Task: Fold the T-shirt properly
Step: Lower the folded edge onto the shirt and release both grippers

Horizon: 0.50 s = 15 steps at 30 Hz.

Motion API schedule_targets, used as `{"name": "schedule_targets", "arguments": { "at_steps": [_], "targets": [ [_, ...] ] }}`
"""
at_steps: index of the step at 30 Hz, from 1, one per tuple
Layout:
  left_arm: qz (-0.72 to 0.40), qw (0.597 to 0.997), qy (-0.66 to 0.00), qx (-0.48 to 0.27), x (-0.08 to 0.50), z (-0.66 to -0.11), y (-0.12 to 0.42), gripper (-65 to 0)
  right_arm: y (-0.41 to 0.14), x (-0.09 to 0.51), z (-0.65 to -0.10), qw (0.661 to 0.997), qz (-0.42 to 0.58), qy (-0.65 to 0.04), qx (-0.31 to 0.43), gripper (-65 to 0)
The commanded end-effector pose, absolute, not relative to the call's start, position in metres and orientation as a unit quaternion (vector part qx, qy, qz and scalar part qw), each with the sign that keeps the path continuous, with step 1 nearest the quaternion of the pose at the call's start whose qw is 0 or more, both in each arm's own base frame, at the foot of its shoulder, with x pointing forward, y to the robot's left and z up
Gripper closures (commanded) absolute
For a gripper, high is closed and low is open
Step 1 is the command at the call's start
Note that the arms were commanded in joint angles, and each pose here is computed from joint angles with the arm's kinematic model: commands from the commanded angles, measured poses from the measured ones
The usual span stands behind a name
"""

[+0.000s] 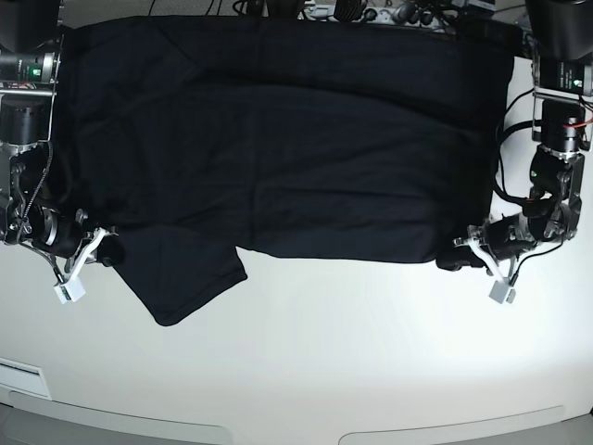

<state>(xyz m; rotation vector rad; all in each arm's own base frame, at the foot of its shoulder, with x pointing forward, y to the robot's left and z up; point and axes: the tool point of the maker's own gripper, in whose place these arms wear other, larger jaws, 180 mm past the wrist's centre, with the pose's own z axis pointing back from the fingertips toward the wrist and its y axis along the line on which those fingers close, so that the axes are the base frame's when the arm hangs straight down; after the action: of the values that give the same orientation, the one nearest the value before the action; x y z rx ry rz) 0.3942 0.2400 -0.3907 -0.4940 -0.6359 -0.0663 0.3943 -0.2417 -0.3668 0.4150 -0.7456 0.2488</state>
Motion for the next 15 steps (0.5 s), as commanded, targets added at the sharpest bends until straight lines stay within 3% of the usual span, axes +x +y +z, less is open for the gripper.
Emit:
{"name": "schedule_targets", "arguments": {
  "at_steps": [1,8,12,13,15],
  "targets": [
    [-0.05,0.938,-0.274,-0.208,0.387,-0.397,0.252,0.0,-0.246,0.411,-0.334,0.886,0.133,-0.399,0.196,0.0],
    [-0.062,0.931,-0.299,-0.202,0.411,-0.37,0.254,0.0,-0.239,0.41,-0.314,0.882,0.177,-0.399,0.176,-1.4],
    [-0.062,0.931,-0.298,-0.202,0.411,-0.371,0.254,0.0,-0.264,0.409,-0.329,0.908,0.162,-0.372,0.11,-40.4],
    [-0.062,0.931,-0.298,-0.201,0.41,-0.371,0.254,0.0,-0.272,0.409,-0.333,0.914,0.151,-0.366,0.092,-43.6],
    [-0.063,0.931,-0.297,-0.201,0.41,-0.371,0.254,0.0,-0.28,0.407,-0.342,0.921,0.13,-0.356,0.084,-43.7]
  ]
}}
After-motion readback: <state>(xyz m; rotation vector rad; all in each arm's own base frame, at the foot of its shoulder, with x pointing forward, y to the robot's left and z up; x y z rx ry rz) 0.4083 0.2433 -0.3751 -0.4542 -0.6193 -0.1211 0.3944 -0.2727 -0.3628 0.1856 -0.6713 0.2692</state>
